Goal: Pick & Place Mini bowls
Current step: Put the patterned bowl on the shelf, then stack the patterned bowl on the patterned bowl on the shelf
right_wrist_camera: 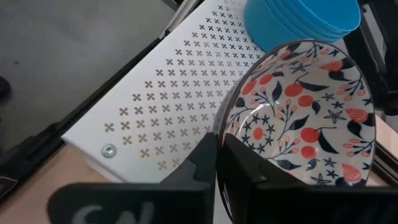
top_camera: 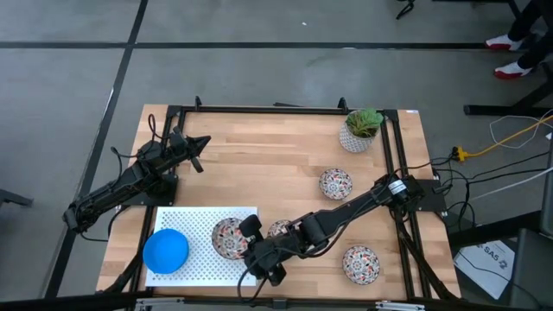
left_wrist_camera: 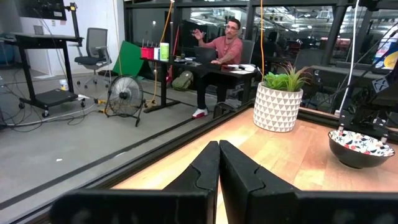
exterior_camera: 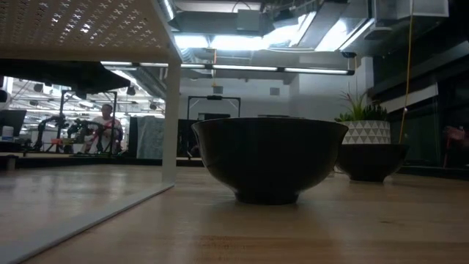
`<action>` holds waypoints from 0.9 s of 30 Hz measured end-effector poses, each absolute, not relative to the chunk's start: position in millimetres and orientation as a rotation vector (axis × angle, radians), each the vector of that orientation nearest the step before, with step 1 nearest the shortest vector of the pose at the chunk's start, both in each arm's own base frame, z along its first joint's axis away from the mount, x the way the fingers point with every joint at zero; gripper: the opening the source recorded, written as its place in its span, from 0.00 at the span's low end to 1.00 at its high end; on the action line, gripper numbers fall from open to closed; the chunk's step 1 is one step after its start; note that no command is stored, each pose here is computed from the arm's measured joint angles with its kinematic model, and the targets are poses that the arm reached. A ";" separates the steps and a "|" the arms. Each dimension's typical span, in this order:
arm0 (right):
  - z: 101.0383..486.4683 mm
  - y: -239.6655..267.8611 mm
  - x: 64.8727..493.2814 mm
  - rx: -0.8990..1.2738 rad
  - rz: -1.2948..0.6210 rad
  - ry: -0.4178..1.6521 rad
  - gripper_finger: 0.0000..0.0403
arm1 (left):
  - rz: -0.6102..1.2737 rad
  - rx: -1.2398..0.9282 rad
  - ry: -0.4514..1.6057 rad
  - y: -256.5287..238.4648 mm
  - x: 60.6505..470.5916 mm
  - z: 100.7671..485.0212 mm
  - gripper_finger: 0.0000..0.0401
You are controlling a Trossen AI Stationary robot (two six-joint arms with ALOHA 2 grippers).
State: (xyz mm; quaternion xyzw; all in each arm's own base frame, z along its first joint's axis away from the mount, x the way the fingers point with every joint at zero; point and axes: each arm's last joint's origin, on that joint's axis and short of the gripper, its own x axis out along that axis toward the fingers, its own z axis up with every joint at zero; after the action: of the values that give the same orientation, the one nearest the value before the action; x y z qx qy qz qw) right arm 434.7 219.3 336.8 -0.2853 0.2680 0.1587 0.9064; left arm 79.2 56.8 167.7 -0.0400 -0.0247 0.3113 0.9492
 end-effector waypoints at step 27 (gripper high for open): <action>381.1 213.7 420.8 -0.325 0.313 0.530 0.15 | 0.633 -0.081 -0.051 56.7 79.2 167.8 0.02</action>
State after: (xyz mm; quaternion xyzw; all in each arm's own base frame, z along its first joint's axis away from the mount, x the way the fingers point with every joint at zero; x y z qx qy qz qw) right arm 420.8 213.7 381.1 -0.1592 0.2598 0.1534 0.9400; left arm 79.2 56.7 167.8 -0.0399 -0.0248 0.3111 0.9492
